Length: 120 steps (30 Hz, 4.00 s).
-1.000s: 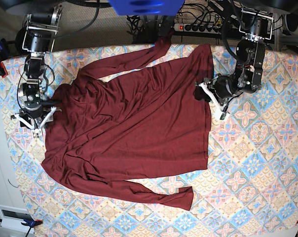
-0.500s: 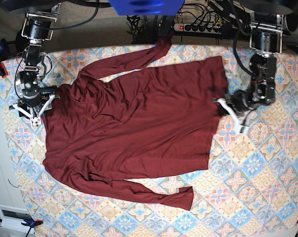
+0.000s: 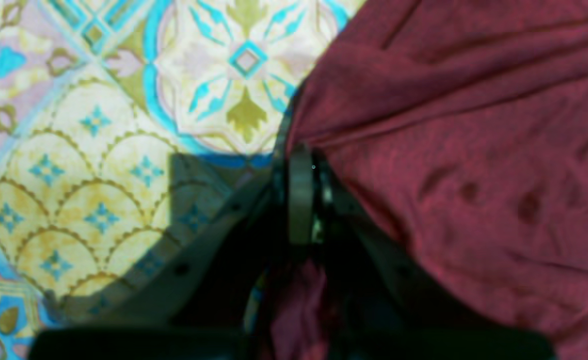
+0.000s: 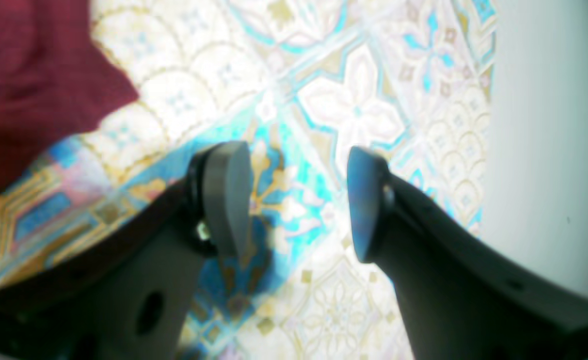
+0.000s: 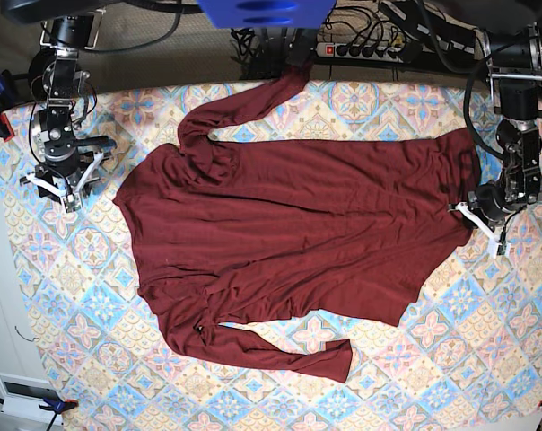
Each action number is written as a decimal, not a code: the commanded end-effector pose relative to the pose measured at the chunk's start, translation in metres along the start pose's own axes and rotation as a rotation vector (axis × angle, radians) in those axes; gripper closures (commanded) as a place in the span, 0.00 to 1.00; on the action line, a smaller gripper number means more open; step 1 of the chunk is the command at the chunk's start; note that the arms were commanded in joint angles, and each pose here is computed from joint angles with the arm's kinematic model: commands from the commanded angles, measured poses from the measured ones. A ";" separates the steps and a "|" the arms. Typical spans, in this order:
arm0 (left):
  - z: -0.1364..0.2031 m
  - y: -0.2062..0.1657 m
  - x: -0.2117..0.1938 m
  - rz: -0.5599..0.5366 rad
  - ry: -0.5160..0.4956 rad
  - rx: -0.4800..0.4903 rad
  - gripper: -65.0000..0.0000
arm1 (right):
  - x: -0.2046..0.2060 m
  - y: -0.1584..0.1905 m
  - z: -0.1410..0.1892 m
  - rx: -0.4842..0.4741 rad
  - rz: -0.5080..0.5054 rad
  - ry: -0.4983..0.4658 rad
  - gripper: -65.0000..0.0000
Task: Layout the t-shirt on the table in an organized manner, then fold the t-shirt properly
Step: 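Drag the shirt side with the right gripper away from the left gripper, then grasp the shirt hem with the left gripper and pull it outward, then hold both shirt sides and stretch them apart to flatten the body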
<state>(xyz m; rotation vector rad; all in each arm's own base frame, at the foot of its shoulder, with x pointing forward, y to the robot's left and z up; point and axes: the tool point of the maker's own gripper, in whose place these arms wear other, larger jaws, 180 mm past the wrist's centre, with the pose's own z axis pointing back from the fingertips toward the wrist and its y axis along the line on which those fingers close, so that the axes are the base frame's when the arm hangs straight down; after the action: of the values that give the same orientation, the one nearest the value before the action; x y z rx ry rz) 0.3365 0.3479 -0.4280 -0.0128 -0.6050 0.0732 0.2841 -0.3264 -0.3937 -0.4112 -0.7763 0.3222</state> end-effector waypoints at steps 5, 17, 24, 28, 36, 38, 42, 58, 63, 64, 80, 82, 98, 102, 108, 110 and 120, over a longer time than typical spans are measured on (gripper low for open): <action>0.006 0.013 -0.004 -0.028 0.036 0.054 0.72 | 0.038 0.003 0.006 0.002 0.043 -0.104 0.55; 0.047 0.032 0.029 0.045 -0.080 0.083 0.41 | 0.103 0.037 -0.016 0.080 0.121 -0.113 0.54; 0.058 0.042 0.045 0.130 -0.148 0.071 0.41 | 0.097 0.056 -0.023 0.193 0.117 -0.089 0.54; 0.064 0.043 0.058 0.192 -0.202 0.037 0.41 | 0.088 0.063 -0.022 0.297 0.012 -0.071 0.54; 0.067 0.024 0.108 0.225 -0.308 -0.015 0.41 | 0.043 0.076 -0.040 0.369 -0.111 0.065 0.55; 0.065 0.015 0.118 0.235 -0.329 -0.036 0.41 | 0.054 0.071 -0.043 0.363 -0.115 0.048 0.57; 0.063 0.005 0.129 0.227 -0.332 -0.040 0.41 | 0.059 0.067 -0.045 0.355 -0.123 0.038 0.78; 0.053 -0.010 0.140 0.244 -0.328 -0.071 0.40 | 0.002 0.001 -0.056 0.221 -0.365 0.137 0.99; 0.026 -0.035 0.150 0.268 -0.299 -0.124 0.40 | 0.016 -0.019 -0.066 0.202 -0.386 0.126 0.99; 0.020 -0.042 0.152 0.269 -0.296 -0.135 0.40 | 0.018 -0.020 -0.068 0.201 -0.391 0.126 0.99; -0.041 -0.133 0.185 0.210 -0.290 -0.211 0.40 | 0.028 -0.058 -0.089 0.094 -0.289 0.137 0.98; -0.043 -0.137 0.186 0.189 -0.292 -0.208 0.40 | 0.027 -0.059 -0.089 0.088 -0.275 0.142 0.98; -0.051 -0.136 0.176 0.134 -0.258 -0.128 0.40 | 0.017 -0.078 -0.084 0.046 -0.347 0.139 0.98; -0.058 -0.147 0.164 0.078 -0.231 -0.118 0.41 | 0.014 -0.078 -0.083 0.042 -0.355 0.144 0.98; -0.067 -0.159 0.143 0.006 -0.189 -0.101 0.40 | 0.006 -0.078 -0.081 0.039 -0.361 0.153 0.98; -0.069 -0.159 0.136 -0.017 -0.175 -0.092 0.40 | 0.006 -0.078 -0.081 0.039 -0.361 0.153 0.98; -0.069 -0.141 0.131 -0.026 -0.166 -0.058 0.66 | 0.005 -0.081 -0.080 0.031 -0.381 0.150 0.98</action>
<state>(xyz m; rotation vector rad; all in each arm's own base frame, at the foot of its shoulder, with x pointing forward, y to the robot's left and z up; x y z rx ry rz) 0.4812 0.2066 -0.4221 -0.0714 -0.7414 0.0247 0.3472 -0.3991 -0.4236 -0.2092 -0.6453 -0.0466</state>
